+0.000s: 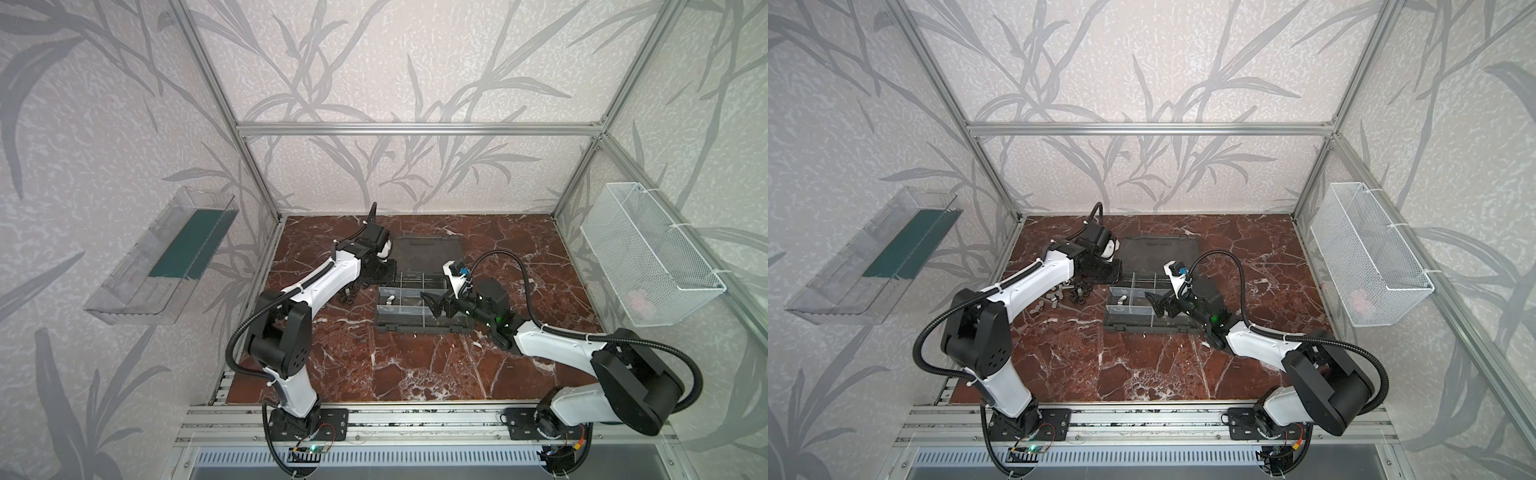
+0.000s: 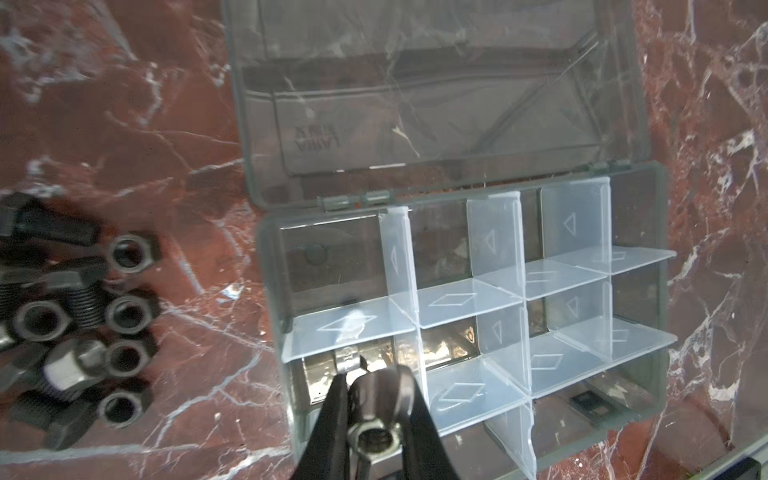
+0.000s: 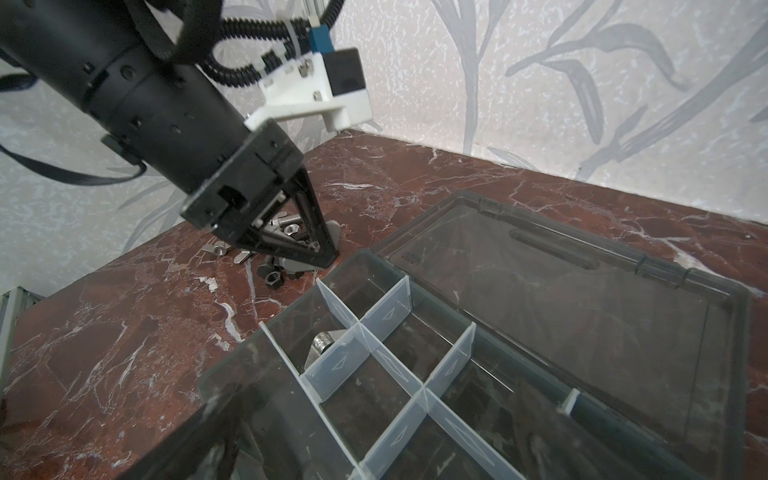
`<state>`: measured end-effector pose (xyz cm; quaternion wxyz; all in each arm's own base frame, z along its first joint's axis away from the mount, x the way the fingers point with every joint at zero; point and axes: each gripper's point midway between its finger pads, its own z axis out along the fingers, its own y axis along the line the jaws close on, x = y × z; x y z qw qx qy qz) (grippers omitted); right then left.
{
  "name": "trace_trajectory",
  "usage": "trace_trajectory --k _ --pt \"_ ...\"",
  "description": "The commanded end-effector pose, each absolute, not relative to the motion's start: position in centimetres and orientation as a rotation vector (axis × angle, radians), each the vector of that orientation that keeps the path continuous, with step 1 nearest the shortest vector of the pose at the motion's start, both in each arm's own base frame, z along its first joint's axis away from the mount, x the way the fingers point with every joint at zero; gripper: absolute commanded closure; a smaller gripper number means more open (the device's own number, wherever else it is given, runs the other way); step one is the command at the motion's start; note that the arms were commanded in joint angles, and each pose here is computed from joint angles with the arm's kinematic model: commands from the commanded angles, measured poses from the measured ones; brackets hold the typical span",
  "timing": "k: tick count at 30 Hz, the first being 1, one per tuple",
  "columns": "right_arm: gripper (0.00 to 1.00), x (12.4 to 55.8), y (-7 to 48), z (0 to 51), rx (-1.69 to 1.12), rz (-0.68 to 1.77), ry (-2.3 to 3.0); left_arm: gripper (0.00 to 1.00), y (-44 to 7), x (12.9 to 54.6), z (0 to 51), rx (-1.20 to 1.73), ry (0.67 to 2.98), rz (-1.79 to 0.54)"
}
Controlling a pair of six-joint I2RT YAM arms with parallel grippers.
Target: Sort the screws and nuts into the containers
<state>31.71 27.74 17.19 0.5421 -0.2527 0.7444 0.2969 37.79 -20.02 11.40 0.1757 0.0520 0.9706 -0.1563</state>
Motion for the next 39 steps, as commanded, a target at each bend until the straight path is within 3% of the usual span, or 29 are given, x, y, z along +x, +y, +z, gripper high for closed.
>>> trace_trajectory --k 1,11,24,39 --pt "0.01 31.9 27.4 17.9 -0.591 0.692 1.742 0.85 -20.1 37.5 9.4 0.143 2.790 -0.443" --pt "0.01 32.1 27.7 17.3 -0.596 0.695 1.755 0.85 -21.4 36.6 7.3 0.207 2.840 -0.426" --pt "0.01 32.1 27.5 17.4 -0.599 0.681 1.753 0.85 -21.8 34.4 5.0 0.316 2.949 -0.243" --pt "0.01 32.1 27.6 17.3 -0.597 0.688 1.755 0.78 -22.2 34.4 5.1 0.324 2.946 -0.269"
